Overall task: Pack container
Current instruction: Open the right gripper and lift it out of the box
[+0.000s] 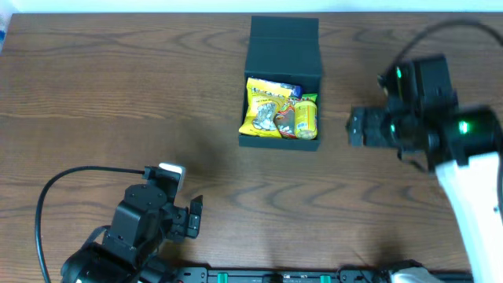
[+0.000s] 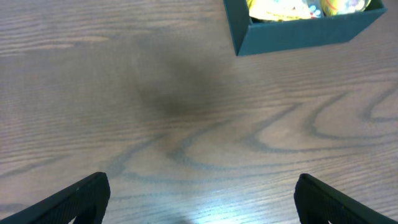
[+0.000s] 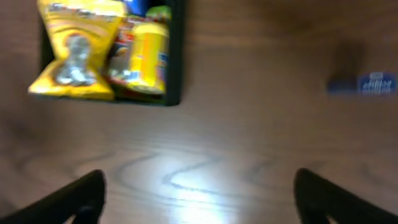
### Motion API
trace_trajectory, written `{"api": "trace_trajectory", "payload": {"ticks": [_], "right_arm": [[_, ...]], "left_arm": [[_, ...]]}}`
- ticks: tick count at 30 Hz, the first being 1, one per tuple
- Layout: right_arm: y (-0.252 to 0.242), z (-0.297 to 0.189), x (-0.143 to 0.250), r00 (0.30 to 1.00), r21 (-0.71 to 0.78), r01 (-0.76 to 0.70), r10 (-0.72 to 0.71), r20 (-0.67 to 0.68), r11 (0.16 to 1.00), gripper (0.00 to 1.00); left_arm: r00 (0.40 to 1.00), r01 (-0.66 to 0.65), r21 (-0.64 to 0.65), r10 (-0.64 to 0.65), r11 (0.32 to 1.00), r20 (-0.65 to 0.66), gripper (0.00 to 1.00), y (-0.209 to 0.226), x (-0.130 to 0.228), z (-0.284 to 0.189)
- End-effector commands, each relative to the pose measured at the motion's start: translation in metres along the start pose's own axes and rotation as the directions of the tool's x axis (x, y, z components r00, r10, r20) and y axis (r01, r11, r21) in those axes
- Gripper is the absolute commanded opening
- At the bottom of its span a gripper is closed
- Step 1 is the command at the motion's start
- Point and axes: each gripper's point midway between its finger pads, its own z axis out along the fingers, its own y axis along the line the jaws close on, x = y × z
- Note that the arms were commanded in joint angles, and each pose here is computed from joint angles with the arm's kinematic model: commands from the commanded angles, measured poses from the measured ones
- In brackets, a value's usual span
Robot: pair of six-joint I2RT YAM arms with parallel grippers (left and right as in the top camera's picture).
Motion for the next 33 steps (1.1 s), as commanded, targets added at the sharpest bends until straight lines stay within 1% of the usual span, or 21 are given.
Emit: {"api": "trace_trajectory", "payload": {"ticks": [1, 4, 6, 10, 12, 14, 21, 26, 33], "right_arm": [[-0.021, 0.013, 0.024, 0.996, 0.034, -0.081, 0.079, 0.035, 0.996, 0.99], [-0.03, 0.032, 0.038, 0.991, 0.026, -0.097, 0.095, 0.096, 0.995, 0.99], [-0.043, 0.046, 0.049, 0.98, 0.057, -0.153, 0.144, 0.135, 0.987, 0.99], [-0.087, 0.074, 0.079, 0.933, 0.218, -0.335, 0.29, 0.212, 0.917, 0.99], [-0.103, 0.087, 0.09, 0.926, 0.287, -0.354, 0.292, 0.237, 0.89, 0.99], [-0.113, 0.096, 0.095, 0.923, 0.323, -0.359, 0.282, 0.261, 0.876, 0.99], [-0.129, 0.114, 0.089, 0.912, 0.371, -0.337, 0.203, 0.356, 0.865, 0.99], [-0.154, 0.116, 0.085, 0.881, 0.435, -0.401, 0.208, 0.426, 0.807, 0.99], [-0.174, 0.129, 0.078, 0.837, 0.431, -0.477, 0.246, 0.489, 0.766, 0.99]], "left_arm": [[1.0, -0.006, -0.004, 0.006, 1.0, 0.0, 0.96, 0.001, 0.0, 0.0], [1.0, -0.006, -0.004, 0.006, 1.0, 0.0, 0.95, 0.001, 0.0, 0.0], [1.0, -0.006, -0.004, 0.006, 1.0, 0.0, 0.95, 0.001, 0.0, 0.0], [1.0, -0.006, -0.004, 0.006, 1.0, 0.0, 0.96, 0.001, 0.0, 0.0], [1.0, -0.006, -0.004, 0.006, 1.0, 0.0, 0.96, 0.001, 0.0, 0.0], [1.0, -0.006, -0.004, 0.006, 1.0, 0.0, 0.96, 0.001, 0.0, 0.0], [1.0, -0.006, -0.004, 0.006, 1.0, 0.001, 0.95, 0.001, 0.0, 0.0], [1.0, -0.006, -0.004, 0.006, 1.0, 0.001, 0.96, 0.001, 0.0, 0.0], [1.0, -0.006, -0.004, 0.006, 1.0, 0.0, 0.96, 0.001, 0.0, 0.0]]}}
